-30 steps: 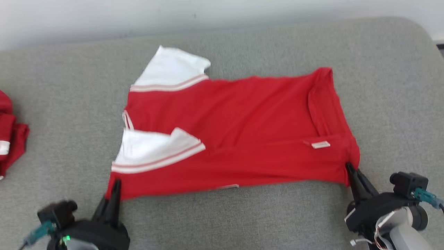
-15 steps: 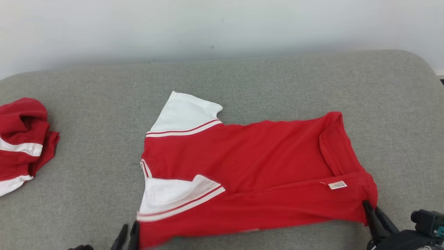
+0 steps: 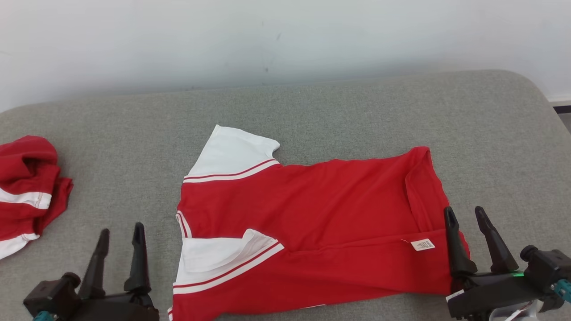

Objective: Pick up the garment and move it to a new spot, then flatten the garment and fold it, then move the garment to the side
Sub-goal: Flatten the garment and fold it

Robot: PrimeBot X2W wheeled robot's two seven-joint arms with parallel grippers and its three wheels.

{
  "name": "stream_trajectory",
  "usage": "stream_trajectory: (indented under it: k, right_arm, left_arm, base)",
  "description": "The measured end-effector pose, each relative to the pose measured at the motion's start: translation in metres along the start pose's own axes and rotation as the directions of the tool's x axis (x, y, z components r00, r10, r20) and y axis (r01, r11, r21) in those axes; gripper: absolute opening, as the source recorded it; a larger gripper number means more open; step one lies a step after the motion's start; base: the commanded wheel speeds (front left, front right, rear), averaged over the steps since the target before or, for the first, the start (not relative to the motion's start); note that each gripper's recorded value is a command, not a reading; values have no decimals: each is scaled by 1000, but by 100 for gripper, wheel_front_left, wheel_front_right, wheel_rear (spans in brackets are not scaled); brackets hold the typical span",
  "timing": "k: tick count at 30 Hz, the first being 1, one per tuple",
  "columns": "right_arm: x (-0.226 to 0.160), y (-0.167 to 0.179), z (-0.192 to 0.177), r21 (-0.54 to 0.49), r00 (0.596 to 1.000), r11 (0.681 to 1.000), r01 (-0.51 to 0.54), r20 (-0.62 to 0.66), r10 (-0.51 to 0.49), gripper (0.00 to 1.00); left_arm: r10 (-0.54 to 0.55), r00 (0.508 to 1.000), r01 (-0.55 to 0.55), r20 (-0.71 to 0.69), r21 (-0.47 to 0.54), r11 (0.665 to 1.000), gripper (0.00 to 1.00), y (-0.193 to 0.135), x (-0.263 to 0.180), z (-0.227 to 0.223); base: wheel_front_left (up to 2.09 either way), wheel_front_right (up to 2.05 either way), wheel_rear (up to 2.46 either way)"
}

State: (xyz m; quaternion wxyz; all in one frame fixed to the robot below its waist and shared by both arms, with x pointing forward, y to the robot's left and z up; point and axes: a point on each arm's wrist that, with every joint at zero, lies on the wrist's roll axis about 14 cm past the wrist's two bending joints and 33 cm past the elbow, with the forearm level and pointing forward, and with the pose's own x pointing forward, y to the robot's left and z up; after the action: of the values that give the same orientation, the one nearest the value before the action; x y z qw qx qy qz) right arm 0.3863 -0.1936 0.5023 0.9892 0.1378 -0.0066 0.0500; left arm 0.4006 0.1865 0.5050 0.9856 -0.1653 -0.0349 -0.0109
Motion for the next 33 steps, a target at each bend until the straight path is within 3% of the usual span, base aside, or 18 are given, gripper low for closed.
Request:
stream_trajectory:
  k: [5, 12, 23, 33]
  right_arm:
    - [2, 9, 10, 0, 997, 1000, 4, 72, -4, 100]
    - [-2, 16, 2, -53, 998, 999, -12, 63, 16, 100]
    - [-12, 17, -12, -63, 1000, 998, 2, 30, 0, 100]
    - [1, 11, -7, -102, 999, 995, -9, 35, 13, 100]
  left_arm:
    - [-14, 998, 8, 61, 99, 995, 100, 1, 1, 20]
    - [-42, 998, 31, 53, 189, 981, 100, 1, -8, 20]
    - [-3, 1000, 3, -3, 226, 974, 100, 14, -30, 3]
    - [-36, 999, 36, -7, 224, 974, 100, 7, -14, 1]
  base:
    - [0, 0, 0]
    - [0, 0, 0]
    - [0, 0, 0]
    - [0, 0, 0]
